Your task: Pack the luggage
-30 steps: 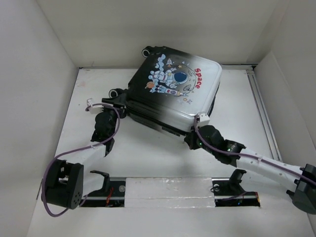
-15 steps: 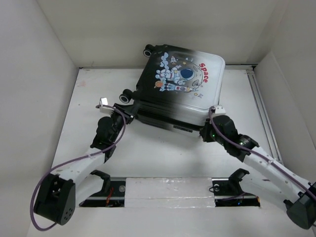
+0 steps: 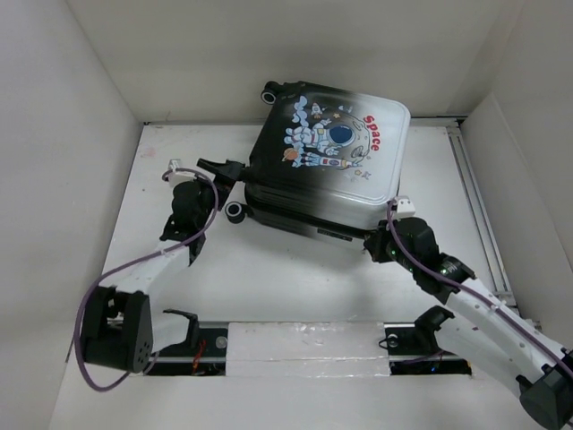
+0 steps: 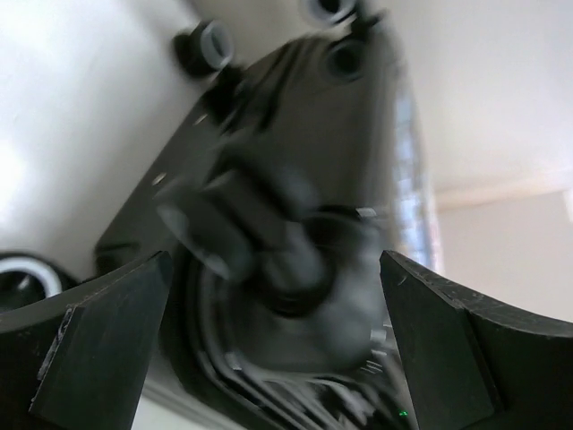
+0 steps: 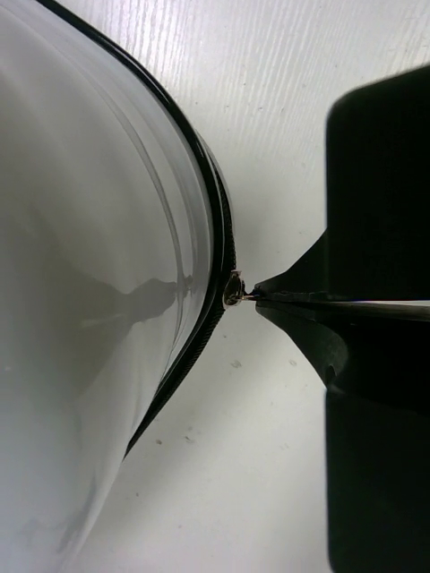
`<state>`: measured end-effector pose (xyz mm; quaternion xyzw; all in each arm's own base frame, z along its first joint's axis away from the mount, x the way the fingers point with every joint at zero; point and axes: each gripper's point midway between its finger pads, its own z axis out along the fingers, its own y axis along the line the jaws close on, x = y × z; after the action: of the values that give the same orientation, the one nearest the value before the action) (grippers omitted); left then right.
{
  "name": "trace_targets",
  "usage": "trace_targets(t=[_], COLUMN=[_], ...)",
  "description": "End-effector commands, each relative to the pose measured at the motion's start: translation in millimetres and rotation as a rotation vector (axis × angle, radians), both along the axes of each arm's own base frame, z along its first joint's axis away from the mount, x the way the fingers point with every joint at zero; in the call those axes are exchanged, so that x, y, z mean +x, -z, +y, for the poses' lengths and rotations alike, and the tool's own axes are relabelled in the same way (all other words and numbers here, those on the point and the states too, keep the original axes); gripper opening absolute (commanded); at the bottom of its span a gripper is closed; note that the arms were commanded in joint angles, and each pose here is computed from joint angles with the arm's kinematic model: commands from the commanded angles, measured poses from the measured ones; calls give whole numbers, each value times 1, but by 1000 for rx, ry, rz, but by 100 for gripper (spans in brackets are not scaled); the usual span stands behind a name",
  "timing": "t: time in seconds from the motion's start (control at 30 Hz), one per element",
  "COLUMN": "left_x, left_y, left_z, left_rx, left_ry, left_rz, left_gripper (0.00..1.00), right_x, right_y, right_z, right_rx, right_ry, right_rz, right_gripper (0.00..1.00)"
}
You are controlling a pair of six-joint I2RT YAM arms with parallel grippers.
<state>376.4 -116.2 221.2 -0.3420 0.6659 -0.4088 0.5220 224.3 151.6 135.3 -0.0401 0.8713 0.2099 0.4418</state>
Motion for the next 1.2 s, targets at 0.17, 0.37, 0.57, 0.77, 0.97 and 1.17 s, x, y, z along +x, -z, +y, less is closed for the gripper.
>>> trace_targets(t=[0.17, 0.37, 0.57, 0.77, 0.97, 1.17], left_x=[14, 23, 43, 51, 52, 48], left_y=[-4, -18, -11, -14, -18, -22], left_z=[-10, -13, -16, -13, -15, -14], left_rx=[-134, -286, -358, -400, -382, -349], left_ry=[59, 65, 60, 62, 75, 74], left_rz=[-8, -114, -140, -196, -220, -233], left_gripper=[99, 97, 76, 21, 0, 0], right_x=[1, 3, 1, -1, 16, 36], right_y=[-36, -35, -24, -16, -13, -9], right_z=[35, 35, 32, 31, 34, 20], right_rx=[137, 130, 118, 118, 147, 180], right_ry=[-136, -140, -126, -121, -56, 104], right_rz=[-102, -106, -79, -63, -110, -178], right_gripper=[0, 0, 5, 43, 54, 52])
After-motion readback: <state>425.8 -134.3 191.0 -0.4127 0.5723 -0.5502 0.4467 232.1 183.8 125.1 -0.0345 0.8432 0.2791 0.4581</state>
